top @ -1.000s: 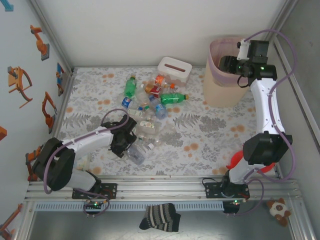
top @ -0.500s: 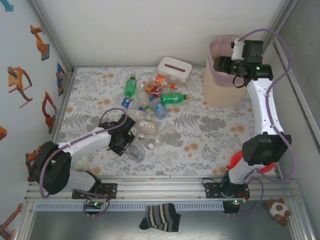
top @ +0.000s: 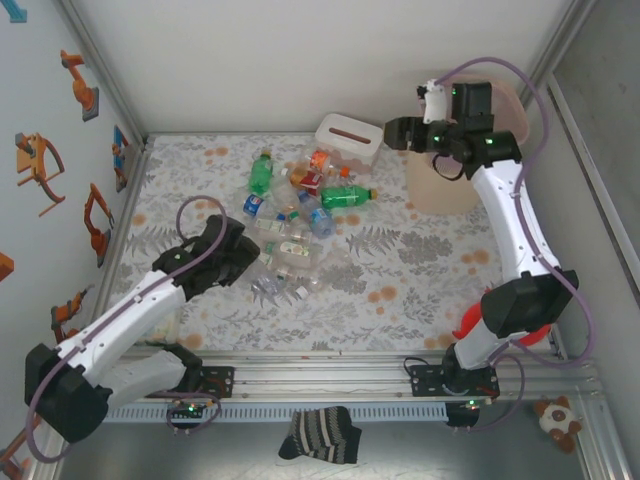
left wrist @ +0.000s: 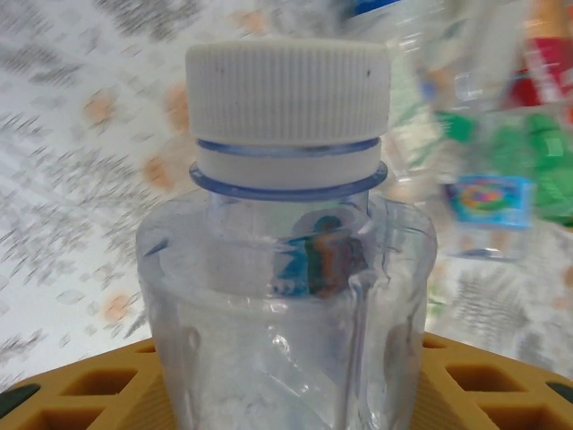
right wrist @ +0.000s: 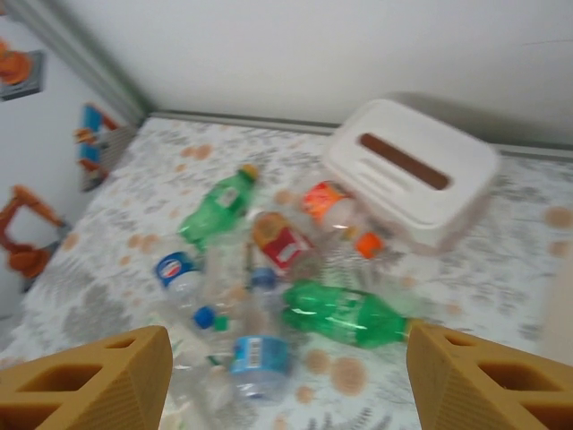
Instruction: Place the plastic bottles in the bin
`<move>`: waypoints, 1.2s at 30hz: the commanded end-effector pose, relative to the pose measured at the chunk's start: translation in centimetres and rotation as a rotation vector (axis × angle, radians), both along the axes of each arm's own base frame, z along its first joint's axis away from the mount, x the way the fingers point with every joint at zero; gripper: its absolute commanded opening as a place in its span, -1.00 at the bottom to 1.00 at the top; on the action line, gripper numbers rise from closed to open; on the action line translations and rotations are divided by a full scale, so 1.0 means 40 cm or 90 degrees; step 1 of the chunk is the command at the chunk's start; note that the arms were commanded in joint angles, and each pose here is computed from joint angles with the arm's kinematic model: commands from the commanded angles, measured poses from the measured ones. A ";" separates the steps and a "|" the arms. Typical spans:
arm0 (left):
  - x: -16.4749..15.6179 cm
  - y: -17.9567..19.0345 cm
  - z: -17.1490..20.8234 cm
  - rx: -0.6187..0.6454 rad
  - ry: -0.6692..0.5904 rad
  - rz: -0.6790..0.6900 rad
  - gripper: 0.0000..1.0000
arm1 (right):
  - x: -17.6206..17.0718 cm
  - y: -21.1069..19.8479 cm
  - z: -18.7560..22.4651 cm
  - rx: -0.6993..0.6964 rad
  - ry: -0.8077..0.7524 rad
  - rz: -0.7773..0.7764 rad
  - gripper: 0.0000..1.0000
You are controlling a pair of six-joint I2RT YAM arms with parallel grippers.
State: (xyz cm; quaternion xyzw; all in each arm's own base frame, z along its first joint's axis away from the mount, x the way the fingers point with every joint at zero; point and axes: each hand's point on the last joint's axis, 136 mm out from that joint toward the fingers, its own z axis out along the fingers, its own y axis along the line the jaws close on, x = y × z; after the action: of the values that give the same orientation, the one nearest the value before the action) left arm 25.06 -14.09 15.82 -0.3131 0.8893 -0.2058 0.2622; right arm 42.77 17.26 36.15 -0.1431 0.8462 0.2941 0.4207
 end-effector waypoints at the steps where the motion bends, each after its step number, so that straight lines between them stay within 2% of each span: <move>1: 0.057 -0.045 0.121 -0.023 -0.139 -0.107 0.09 | -0.059 0.101 0.041 0.070 -0.007 0.098 0.38; 7: 0.103 -0.135 0.299 -0.092 -0.330 -0.247 0.07 | -0.152 0.235 0.041 0.114 0.000 0.235 0.37; 12: 0.109 -0.223 0.465 -0.153 -0.478 -0.362 0.07 | -0.244 0.308 0.044 0.138 -0.006 0.347 0.40; 18: 0.107 -0.286 0.609 -0.198 -0.591 -0.446 0.05 | -0.351 0.355 0.068 0.156 -0.045 0.462 0.58; 25: 0.080 -0.336 0.714 -0.287 -0.680 -0.518 0.02 | -0.424 0.395 0.088 0.166 -0.071 0.535 0.62; 31: 0.068 -0.375 0.738 -0.371 -0.686 -0.566 0.02 | -0.443 0.439 0.094 0.167 -0.073 0.561 0.61; 33: 0.069 -0.383 0.738 -0.382 -0.683 -0.571 0.01 | -0.445 0.449 0.098 0.166 -0.075 0.563 0.54; 36: 0.073 -0.385 0.731 -0.380 -0.676 -0.568 0.05 | -0.438 0.451 0.101 0.159 -0.079 0.552 0.32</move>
State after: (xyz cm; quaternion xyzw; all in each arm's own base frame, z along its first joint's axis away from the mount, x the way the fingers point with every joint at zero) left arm 29.03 -29.53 42.20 0.1395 0.6286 -0.6276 0.4376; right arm 26.02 34.89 38.12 -0.4308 0.6652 0.5298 0.3020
